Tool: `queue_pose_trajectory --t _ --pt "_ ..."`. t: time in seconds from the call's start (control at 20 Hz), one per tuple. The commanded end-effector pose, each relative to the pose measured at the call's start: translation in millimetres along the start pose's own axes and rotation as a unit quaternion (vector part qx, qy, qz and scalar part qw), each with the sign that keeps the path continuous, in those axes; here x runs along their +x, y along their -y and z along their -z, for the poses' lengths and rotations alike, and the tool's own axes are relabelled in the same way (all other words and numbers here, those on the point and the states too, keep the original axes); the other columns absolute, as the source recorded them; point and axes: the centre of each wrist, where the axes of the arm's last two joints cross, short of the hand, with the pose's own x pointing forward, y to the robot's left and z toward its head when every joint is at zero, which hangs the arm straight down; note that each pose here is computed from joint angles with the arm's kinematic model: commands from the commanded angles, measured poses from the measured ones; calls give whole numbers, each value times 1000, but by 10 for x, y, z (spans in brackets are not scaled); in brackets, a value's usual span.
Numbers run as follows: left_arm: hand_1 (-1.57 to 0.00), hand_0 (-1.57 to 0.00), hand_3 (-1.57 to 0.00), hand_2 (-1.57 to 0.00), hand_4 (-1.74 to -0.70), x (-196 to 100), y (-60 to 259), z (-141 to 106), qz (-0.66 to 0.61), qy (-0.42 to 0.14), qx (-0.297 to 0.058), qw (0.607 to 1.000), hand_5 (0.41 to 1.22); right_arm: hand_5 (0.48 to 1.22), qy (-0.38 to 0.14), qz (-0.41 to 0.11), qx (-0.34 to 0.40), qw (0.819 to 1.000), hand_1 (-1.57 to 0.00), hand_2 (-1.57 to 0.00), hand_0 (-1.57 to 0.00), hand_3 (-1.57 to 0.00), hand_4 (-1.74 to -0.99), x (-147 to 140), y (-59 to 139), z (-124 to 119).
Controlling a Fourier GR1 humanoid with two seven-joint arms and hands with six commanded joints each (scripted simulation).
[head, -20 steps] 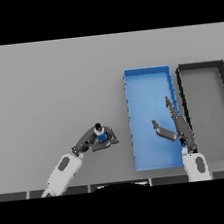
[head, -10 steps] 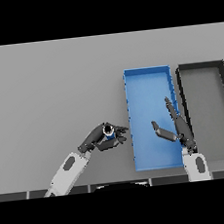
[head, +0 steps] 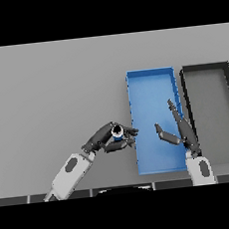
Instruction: Pick up the blue pipe and place it into the blue bin.
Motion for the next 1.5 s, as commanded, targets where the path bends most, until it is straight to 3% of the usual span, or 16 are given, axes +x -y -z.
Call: queue_pose_trajectory --t 0.0,0.4,0.45,0.5,0.65,0.85,1.0,1.2,1.4,1.45 --pt "-1567 -1566 -1440 -1567 -1728 -1 -29 -14 4 -8 1 1000 1219 688 2 -3 2 1000 1 1 1 1 -1271 7 12 8" --pt "-1570 -1570 -1440 -1570 -1730 -42 -44 -13 7 -11 1 1000 1220 684 11 -1 7 1000 1 1 1 1 -1213 39 116 19" --pt "-1570 -1570 -1440 -1571 -1730 -50 -27 -7 6 -11 -1 1000 1220 669 29 26 20 999 1 1 1 1 -1215 71 133 34" --pt "-1571 -1571 -1441 -1571 -1730 -39 -26 11 4 -11 0 1000 1221 647 58 52 38 996 1 1 1 1 -1225 156 182 21" --pt "-1571 -1571 -1442 -1571 -1731 -63 9 -8 6 -10 -5 1000 1221 554 85 110 104 985 1 1 1 1 -1254 432 306 108" --pt "-1571 -1571 -1444 -1571 -1731 -22 -67 7 12 -4 -2 1000 1221 507 116 120 217 962 1 1 1 1 -1326 905 434 233" --pt "-1571 -1571 -1442 -1571 -1731 -9 -71 21 19 -12 -4 1000 1221 504 152 102 303 935 1 1 1 1 -1337 1250 330 311" --pt "-1571 -1571 -1440 -1571 -1730 12 -46 16 24 -17 -8 1000 1221 486 163 64 362 916 1 1 1 1 -1328 1571 194 429" --pt "-1571 -1571 -1444 -1571 -1728 7 -14 36 22 -6 -16 1000 1221 497 183 40 412 892 1 1 1 1 -1307 1742 -17 546" --pt "-1571 -1571 -1469 -1571 -1670 -17 -35 39 21 -1 -18 1000 1221 502 183 35 416 890 1 1 1 1 -1288 1770 -28 587"
